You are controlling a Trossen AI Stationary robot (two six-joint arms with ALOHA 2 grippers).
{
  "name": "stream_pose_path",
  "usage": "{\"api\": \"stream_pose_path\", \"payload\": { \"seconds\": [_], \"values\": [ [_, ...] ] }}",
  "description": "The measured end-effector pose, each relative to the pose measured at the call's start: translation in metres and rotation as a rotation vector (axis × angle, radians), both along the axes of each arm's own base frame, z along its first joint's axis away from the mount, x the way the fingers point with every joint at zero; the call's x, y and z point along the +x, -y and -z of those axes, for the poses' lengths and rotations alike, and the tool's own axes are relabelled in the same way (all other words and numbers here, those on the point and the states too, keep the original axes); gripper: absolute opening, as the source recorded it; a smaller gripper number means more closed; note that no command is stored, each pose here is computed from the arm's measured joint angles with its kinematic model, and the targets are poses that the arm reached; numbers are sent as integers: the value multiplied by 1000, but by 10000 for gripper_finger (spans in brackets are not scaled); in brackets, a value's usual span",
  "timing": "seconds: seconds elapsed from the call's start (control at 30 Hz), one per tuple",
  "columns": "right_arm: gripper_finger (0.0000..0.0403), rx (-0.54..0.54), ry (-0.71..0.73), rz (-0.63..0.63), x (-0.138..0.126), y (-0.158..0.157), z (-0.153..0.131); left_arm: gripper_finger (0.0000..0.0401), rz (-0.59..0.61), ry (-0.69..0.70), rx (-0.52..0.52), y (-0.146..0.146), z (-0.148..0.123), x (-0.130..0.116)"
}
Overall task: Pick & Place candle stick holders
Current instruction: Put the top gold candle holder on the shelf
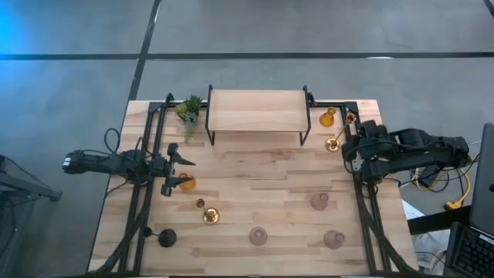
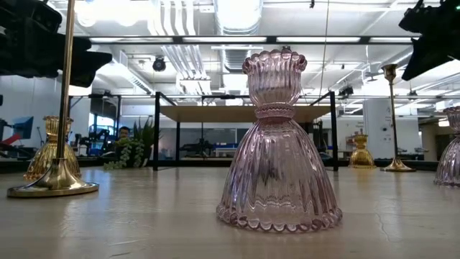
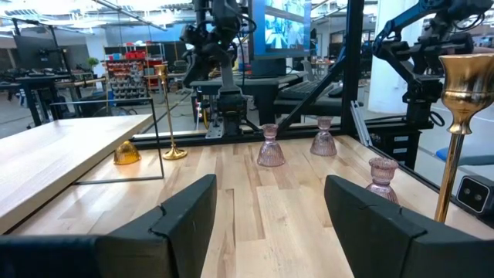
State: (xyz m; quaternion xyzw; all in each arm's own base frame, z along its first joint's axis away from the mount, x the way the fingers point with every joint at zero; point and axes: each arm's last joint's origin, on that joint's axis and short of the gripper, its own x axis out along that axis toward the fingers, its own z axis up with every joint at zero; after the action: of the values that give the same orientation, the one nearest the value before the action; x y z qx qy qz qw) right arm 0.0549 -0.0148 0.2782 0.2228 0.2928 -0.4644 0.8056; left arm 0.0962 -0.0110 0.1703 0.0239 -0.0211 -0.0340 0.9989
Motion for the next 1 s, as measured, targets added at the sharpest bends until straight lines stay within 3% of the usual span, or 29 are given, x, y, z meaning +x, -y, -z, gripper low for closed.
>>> {"api": "stream_pose_path", "payload": {
  "seconds": [0.2, 0.47, 0.6, 0.77, 1.0],
  "values": [
    [21, -10, -37, 22, -2, 1, 5, 245, 0, 0, 0, 0, 0, 0],
    [105, 41, -49, 70, 1, 0, 17, 245, 0, 0, 0, 0, 0, 0],
    [132, 44, 11, 170, 6, 0, 19, 246, 0, 0, 0, 0, 0, 0],
    [137, 38, 14, 266, 14, 1, 28, 245, 0, 0, 0, 0, 0, 0],
    [127, -22, -31, 296, 24, 1, 37, 245, 0, 0, 0, 0, 0, 0]
  ]
}}
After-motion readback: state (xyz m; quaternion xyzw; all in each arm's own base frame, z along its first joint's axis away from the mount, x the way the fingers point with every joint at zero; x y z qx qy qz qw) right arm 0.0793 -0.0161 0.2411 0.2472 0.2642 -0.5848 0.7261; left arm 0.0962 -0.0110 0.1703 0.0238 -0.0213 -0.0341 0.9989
